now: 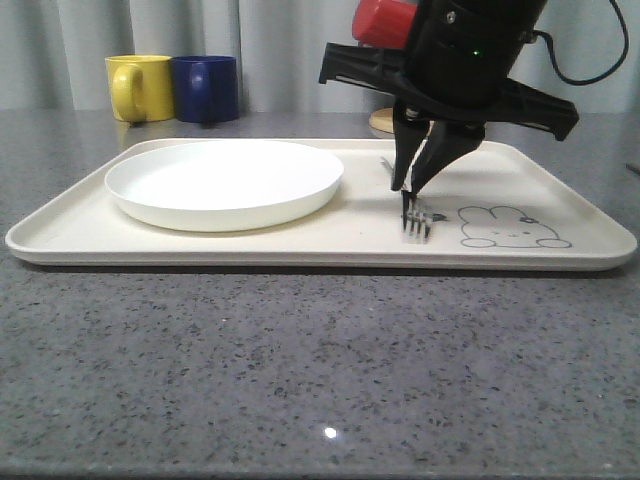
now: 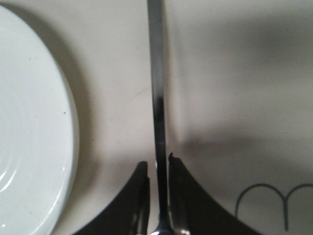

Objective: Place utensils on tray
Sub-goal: 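Lower the fork onto the tray beside the plate and open, then raise the right gripper and move it back to the utensils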

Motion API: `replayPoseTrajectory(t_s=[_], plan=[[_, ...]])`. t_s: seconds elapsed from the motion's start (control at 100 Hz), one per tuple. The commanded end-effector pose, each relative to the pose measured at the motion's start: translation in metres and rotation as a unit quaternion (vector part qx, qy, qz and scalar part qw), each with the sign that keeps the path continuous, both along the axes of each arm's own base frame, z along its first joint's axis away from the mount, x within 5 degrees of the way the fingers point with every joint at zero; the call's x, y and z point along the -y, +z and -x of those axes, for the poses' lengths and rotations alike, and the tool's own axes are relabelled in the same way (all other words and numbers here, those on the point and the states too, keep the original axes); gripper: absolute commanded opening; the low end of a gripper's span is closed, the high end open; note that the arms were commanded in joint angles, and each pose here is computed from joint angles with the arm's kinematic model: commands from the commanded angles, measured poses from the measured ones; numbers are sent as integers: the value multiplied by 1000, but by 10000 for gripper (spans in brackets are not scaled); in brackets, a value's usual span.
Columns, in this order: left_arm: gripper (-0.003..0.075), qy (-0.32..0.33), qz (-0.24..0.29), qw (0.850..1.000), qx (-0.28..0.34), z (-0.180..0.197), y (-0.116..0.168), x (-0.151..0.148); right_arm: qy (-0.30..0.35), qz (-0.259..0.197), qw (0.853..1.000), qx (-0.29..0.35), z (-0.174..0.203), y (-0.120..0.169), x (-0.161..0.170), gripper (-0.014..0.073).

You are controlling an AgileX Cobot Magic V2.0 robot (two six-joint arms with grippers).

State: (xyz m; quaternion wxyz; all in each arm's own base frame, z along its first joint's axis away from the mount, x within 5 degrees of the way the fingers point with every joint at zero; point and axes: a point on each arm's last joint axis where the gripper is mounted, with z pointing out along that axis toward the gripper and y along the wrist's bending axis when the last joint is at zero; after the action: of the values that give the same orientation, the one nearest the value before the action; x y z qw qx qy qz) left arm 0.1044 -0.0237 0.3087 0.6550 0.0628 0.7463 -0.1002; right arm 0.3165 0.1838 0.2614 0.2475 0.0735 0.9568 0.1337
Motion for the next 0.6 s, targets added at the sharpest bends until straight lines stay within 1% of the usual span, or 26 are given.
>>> replayPoseTrajectory(t_s=[0.0, 0.23, 0.33, 0.47, 0.59], plan=[[-17, 15, 11, 999, 41, -2, 14, -2, 3, -29, 998, 53, -1, 28, 0, 195], [-17, 15, 11, 999, 41, -2, 14, -2, 3, -29, 998, 53, -1, 28, 0, 323], [-17, 15, 11, 999, 41, -2, 14, -2, 3, -30, 998, 58, -1, 32, 0, 332], [-17, 15, 11, 999, 41, -2, 14, -2, 10, -26, 996, 85, 2, 51, 5, 332], [-17, 15, 11, 999, 41, -2, 14, -2, 12, -5, 994, 111, 8, 68, 17, 332]])
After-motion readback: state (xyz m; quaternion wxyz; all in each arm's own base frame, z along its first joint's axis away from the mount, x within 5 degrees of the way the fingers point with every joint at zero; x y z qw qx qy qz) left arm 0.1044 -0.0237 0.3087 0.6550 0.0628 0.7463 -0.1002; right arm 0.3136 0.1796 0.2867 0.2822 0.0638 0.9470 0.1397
